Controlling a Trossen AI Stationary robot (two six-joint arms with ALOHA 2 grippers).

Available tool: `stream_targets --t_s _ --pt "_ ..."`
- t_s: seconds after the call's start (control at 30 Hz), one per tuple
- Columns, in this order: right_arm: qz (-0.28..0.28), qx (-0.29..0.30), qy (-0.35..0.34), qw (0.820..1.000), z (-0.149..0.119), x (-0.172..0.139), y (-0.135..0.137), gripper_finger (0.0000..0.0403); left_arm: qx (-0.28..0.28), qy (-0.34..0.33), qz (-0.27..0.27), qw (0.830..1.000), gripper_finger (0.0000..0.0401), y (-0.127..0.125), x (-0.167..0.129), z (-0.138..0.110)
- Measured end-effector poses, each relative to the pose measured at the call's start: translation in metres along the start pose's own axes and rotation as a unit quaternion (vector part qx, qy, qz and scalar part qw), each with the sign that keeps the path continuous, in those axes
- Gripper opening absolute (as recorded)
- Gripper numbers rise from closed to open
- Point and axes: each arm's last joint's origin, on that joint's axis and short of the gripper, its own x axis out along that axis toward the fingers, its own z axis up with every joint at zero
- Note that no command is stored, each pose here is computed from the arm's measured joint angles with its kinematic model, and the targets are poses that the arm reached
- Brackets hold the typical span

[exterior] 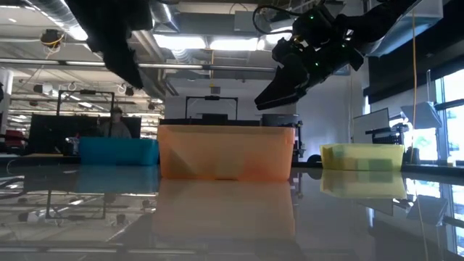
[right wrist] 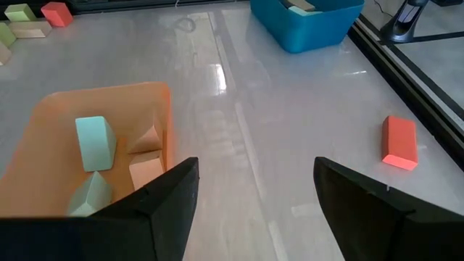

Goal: Sort blocks by size
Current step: Put the brown cube block into the yellow bin

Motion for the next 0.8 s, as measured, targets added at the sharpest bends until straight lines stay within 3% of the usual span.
stream_targets --t_s 0.27,0.43,0.8 --pt "0.001 0.005 0.012 1.000 -0.002 0.000 0.000 0.0269 0.015 -0.050 -0.055 0.997 0.0233 -0.018 -0.003 0.007" --pt "0.001 0.002 0.011 1.000 -0.002 0.000 0.000 0.0269 0.054 -0.040 -0.094 0.993 0.0233 -0.039 -0.008 -0.002" --pt "0.001 0.002 0.010 1.000 -0.002 0.000 0.000 0.0269 0.038 0.030 -0.160 0.986 0.0214 -0.087 -0.021 -0.036"
